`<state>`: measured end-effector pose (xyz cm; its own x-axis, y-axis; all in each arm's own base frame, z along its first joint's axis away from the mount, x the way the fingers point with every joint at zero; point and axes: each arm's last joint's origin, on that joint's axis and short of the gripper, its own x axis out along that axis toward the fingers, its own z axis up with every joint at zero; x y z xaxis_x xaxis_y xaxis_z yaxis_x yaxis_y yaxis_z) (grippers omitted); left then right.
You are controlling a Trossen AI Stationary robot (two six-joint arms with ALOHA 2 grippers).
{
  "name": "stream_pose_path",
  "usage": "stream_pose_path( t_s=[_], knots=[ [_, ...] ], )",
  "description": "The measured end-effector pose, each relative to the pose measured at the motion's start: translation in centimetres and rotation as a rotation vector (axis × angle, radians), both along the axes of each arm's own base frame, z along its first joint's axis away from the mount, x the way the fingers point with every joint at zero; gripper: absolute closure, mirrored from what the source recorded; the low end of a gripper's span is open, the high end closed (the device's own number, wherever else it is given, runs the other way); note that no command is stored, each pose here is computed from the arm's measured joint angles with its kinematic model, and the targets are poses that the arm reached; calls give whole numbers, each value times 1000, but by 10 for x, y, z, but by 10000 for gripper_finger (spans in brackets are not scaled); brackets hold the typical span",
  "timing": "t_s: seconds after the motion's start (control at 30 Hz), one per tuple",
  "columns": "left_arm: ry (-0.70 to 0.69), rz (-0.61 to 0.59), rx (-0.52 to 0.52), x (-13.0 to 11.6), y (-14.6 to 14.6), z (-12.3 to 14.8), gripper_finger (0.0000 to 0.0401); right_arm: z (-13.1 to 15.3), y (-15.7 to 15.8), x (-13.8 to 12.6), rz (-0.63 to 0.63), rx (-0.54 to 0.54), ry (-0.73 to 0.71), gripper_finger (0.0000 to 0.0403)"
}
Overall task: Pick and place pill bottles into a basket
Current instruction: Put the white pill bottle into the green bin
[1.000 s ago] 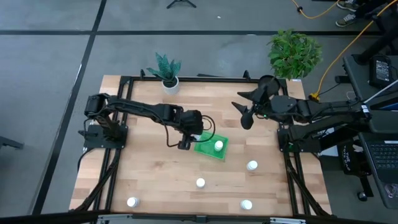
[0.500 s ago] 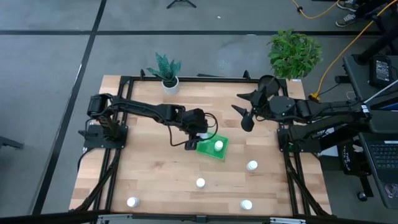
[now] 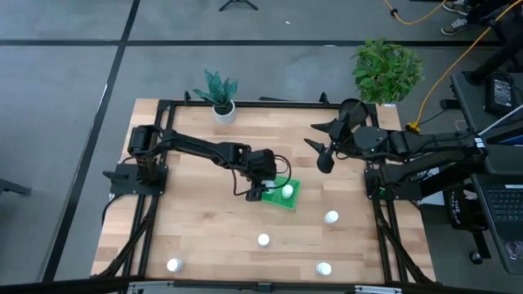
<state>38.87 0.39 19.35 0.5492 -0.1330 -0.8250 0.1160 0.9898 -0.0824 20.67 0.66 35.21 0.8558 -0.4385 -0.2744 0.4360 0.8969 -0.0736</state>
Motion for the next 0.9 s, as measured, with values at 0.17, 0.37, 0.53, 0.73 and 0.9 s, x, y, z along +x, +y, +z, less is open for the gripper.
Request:
stream_pose_path(
  t_s=[0.17, 0.37, 0.53, 0.73, 0.9],
  knots=[
    [21, 17, 2, 2, 8, -8, 235, 0, 0, 0, 2, 2, 0, 160],
    [27, 43, 0, 6, 15, -18, 235, 0, 0, 0, 6, 2, 2, 160],
    [32, 50, 8, 5, 16, -19, 191, -1, 0, 0, 7, 0, 9, 160],
    [26, 66, 4, 5, 17, -17, 147, -1, 0, 0, 8, -1, 12, 159],
    [55, 67, 4, 6, 16, -11, 143, -1, 0, 0, 9, -2, 13, 159]
  ],
)
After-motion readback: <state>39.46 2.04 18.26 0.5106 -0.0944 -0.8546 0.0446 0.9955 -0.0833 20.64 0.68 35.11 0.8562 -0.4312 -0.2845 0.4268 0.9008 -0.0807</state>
